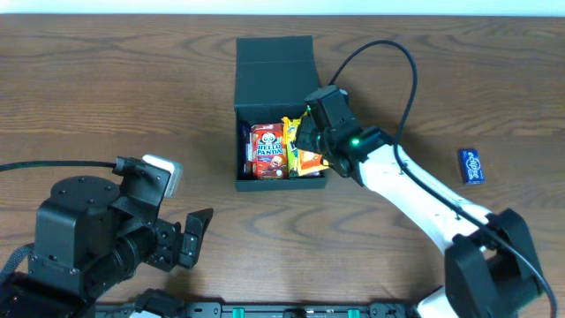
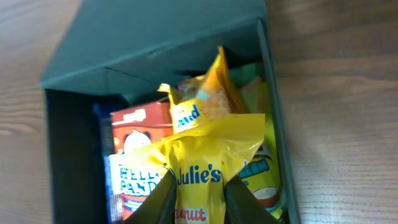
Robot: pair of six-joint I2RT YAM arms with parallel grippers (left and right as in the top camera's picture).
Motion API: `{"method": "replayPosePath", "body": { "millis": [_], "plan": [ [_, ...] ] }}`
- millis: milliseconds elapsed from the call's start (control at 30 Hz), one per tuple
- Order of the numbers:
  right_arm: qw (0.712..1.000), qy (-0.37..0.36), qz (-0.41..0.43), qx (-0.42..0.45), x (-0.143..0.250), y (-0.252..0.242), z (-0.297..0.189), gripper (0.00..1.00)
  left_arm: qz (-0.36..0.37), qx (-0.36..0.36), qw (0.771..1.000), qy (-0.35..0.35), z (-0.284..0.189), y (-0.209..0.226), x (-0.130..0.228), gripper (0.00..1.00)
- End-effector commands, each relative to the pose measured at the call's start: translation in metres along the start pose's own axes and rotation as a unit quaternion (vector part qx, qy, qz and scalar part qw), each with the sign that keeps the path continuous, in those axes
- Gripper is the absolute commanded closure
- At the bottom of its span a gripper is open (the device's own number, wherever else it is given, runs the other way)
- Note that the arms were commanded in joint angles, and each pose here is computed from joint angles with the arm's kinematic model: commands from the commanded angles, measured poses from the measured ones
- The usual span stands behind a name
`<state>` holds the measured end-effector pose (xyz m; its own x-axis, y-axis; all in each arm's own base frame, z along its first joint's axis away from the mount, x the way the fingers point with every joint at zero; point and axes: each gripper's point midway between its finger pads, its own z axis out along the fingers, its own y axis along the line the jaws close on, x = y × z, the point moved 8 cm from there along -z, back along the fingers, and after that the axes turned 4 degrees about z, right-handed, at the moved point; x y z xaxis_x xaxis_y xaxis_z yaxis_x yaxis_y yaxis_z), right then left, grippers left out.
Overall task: Pack container
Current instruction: 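Lower the Peanut packet into the box's right side and release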
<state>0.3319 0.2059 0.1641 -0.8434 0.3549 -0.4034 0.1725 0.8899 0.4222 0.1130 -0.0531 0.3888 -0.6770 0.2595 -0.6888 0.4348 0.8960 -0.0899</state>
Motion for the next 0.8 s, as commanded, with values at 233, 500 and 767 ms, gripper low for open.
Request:
{"method": "replayPosePath", "body": {
  "millis": [233, 500, 767],
  "plan": [
    [1.0, -0.01, 0.008, -0.003, -0.004, 0.007, -0.001, 0.51, 0.004, 0.003, 1.0, -0.008, -0.004, -0.001, -0.002, 0.05],
    [0.998, -0.036, -0.034, -0.049, -0.027, 0.036, -0.032, 0.56, 0.004, 0.003, 1.0, -0.008, -0.004, -0.001, -0.002, 0.05],
    [0.991, -0.085, -0.103, -0.029, -0.045, 0.043, -0.043, 0.99, 0.004, 0.003, 1.0, -0.008, -0.004, -0.001, -0.002, 0.05]
  ]
}}
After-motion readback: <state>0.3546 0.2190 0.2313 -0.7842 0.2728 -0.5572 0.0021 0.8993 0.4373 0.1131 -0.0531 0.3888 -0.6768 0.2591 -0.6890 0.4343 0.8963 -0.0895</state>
